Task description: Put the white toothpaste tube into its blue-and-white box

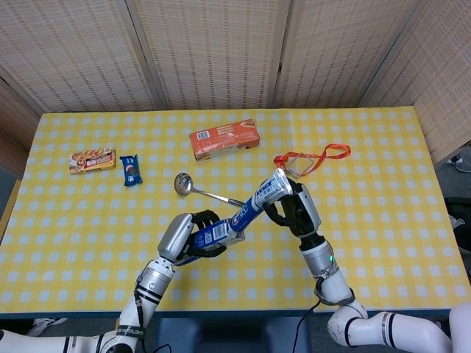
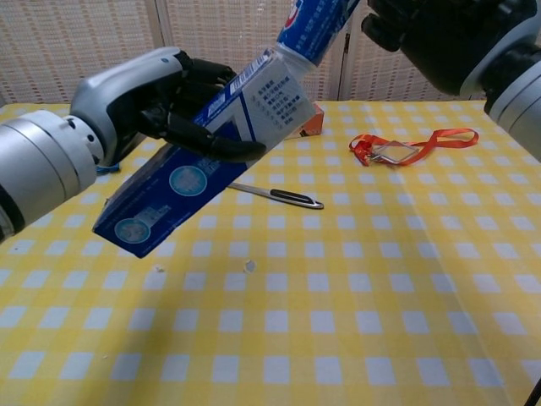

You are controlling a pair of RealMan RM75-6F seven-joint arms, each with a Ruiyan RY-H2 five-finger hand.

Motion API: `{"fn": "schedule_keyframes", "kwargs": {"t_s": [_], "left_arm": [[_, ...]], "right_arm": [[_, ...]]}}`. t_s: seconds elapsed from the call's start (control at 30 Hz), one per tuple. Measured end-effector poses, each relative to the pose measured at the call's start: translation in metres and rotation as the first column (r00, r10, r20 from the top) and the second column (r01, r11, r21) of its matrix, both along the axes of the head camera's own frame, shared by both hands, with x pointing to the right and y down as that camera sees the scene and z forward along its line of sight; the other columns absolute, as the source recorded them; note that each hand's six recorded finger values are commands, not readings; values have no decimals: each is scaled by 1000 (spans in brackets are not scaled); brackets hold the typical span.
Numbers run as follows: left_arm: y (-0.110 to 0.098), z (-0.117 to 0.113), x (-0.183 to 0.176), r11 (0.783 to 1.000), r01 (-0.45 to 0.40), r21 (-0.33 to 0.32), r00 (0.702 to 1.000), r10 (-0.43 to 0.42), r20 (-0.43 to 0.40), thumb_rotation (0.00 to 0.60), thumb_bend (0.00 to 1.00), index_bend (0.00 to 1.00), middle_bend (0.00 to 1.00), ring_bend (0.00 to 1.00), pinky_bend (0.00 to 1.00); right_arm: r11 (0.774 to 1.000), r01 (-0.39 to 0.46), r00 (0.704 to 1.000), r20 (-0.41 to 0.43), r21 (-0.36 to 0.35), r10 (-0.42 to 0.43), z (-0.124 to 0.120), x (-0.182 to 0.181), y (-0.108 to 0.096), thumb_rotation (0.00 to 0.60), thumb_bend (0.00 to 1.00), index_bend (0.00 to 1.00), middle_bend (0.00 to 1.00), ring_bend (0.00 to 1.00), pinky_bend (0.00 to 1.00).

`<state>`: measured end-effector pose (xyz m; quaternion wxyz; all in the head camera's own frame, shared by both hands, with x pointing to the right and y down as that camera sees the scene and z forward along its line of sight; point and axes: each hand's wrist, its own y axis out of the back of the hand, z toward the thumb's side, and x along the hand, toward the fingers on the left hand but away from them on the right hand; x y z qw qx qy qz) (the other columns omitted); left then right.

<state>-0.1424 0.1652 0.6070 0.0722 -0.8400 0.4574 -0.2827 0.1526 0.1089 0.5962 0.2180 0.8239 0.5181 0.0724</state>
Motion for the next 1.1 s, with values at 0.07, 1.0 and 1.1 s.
{"fn": "schedule_keyframes", "kwargs": {"t_s": [0.07,1.0,1.1], "left_arm": [[-1,0,1,1000,4,3,1000,-4,-5,600,208,595,616,554,593],[-19,-5,0,994,106,-3,988,-105,-109,600,208,595,616,554,593],[-20,-8,-1,994,110,1,988,-109,-114,600,208,595,616,555,593]], "right_arm": [[1000,-3,1000,1,2,3,1,-1,1,600,528,855,658,816,824],[998,57,998,-22,12,-57,14,-28,13,600,527,500,364,533,510],[997,65,998,-29,45,-63,10,-27,15,600,527,264,208,385,360]]}}
